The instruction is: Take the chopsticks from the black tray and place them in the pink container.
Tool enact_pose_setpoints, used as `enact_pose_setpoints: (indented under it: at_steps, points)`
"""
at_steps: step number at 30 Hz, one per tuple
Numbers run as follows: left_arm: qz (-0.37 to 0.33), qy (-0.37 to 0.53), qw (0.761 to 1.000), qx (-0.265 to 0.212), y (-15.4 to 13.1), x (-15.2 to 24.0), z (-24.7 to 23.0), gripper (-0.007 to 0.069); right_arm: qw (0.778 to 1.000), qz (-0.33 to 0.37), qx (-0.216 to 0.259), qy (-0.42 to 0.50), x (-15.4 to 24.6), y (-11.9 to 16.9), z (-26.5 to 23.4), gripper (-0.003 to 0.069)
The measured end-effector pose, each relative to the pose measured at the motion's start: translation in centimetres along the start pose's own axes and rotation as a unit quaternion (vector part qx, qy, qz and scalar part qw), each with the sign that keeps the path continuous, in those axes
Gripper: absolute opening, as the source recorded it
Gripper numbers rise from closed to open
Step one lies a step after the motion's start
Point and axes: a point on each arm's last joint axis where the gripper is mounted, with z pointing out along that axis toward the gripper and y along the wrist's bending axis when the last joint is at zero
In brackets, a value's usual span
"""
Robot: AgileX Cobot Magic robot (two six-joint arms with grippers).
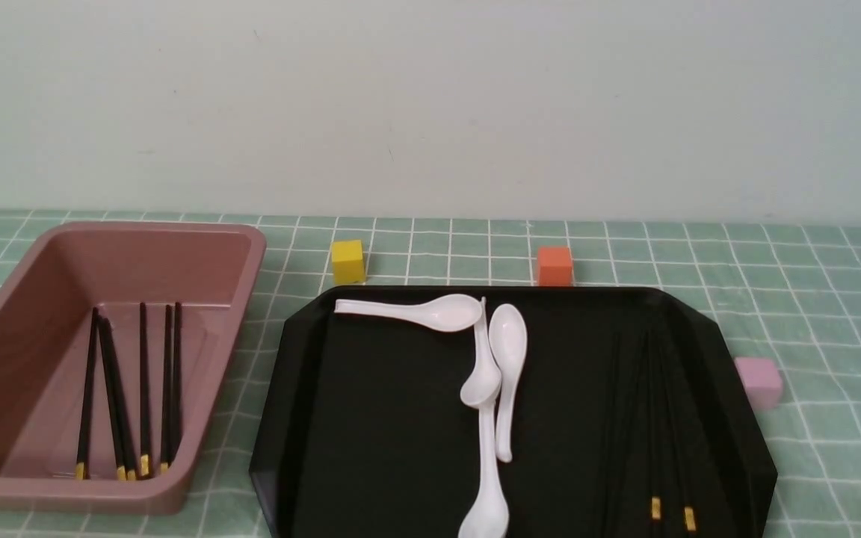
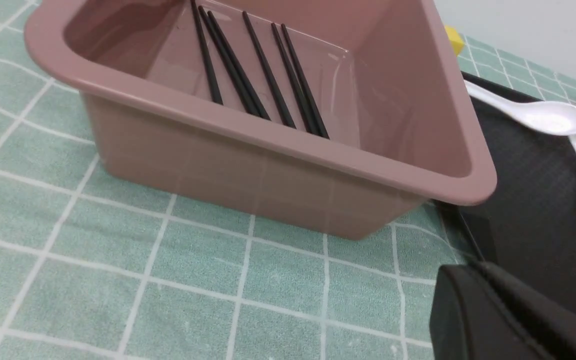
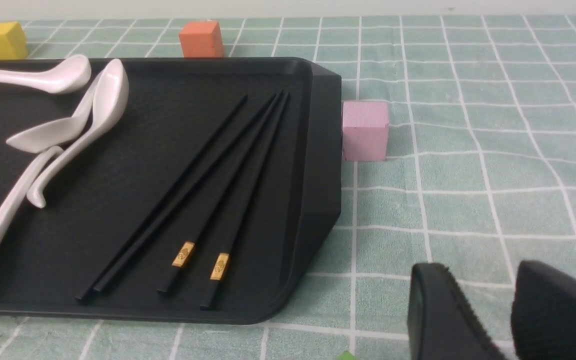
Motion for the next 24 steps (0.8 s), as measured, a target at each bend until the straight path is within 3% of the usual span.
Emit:
enact_pose_setpoints:
  at_steps: [24]
  points:
    - [0.002,0.000,1.000,0.000,0.01,0.00,0.00,-0.0003,1.000,0.000,0.000,0.000,0.00,0.00,0.00,0.0240]
